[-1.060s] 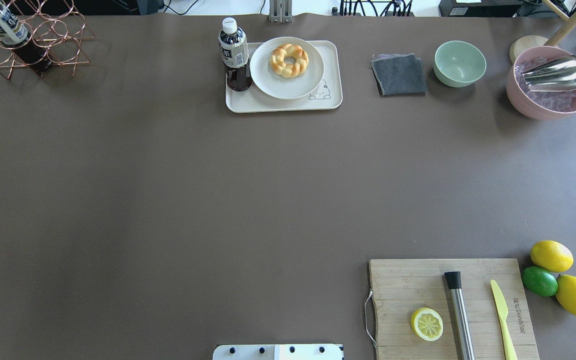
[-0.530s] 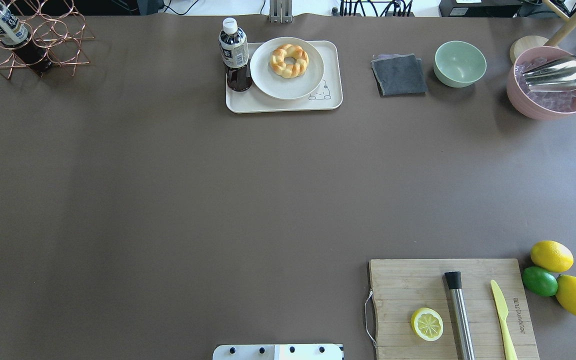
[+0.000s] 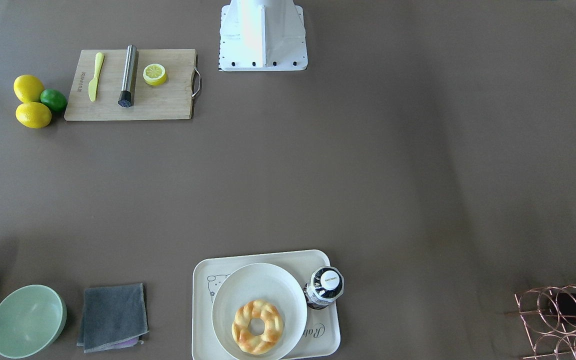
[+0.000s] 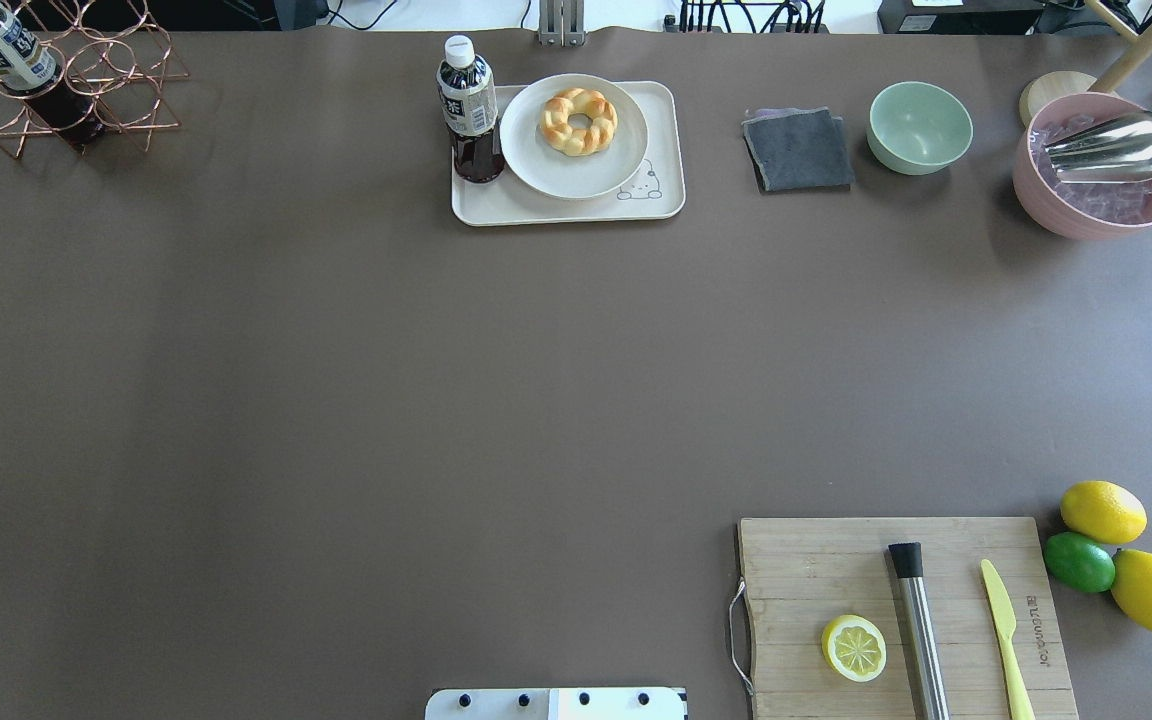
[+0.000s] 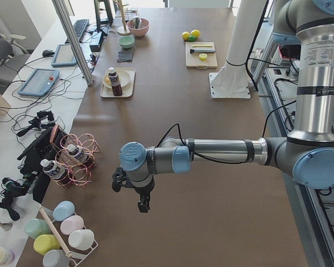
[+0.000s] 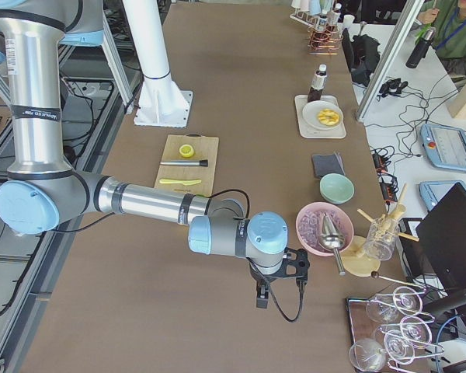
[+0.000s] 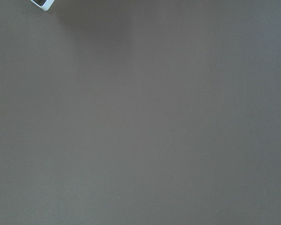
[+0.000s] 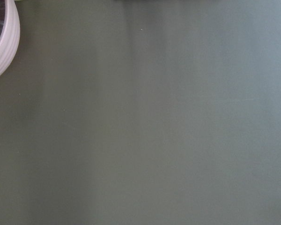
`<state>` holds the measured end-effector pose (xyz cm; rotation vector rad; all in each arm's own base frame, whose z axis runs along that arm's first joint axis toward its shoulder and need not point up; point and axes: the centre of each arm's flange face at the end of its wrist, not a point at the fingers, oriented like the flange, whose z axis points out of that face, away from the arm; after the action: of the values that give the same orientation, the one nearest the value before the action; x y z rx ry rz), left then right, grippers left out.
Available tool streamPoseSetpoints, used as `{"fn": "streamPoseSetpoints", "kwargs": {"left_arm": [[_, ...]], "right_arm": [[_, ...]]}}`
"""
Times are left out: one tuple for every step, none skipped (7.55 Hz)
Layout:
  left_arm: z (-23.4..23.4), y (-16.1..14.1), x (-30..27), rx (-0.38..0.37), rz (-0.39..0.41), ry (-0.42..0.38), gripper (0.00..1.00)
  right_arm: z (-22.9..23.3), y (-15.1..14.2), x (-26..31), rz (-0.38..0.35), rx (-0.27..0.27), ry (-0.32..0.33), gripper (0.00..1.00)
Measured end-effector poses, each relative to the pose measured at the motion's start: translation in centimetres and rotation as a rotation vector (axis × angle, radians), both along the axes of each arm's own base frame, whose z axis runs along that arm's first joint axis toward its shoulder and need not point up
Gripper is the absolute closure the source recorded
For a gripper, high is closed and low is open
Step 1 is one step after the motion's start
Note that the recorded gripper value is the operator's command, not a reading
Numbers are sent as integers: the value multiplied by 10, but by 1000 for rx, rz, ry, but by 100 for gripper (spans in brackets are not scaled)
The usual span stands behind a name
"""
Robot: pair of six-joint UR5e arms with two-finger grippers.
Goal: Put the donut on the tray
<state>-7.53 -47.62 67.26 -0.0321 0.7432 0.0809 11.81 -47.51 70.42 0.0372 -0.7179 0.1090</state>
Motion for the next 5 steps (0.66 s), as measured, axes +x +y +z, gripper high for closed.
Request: {"fn": "streamPoseSetpoints", "kwargs": {"left_arm": [[-3, 1, -2, 6, -1, -9, 2], [-5, 1, -4, 13, 0, -35, 2], [-6, 0, -8, 21, 3, -77, 2], [-8, -1, -11, 29, 5, -119, 2], [-10, -1, -13, 33, 6, -140, 2]], "right_arm": [[1, 2, 0, 1, -2, -6, 0], [3, 3, -1, 1, -4, -8, 0], [4, 5, -1, 1, -6, -9, 0], [4, 5, -1, 1, -7, -9, 0], [5, 5, -1, 1, -7, -9, 0]]}}
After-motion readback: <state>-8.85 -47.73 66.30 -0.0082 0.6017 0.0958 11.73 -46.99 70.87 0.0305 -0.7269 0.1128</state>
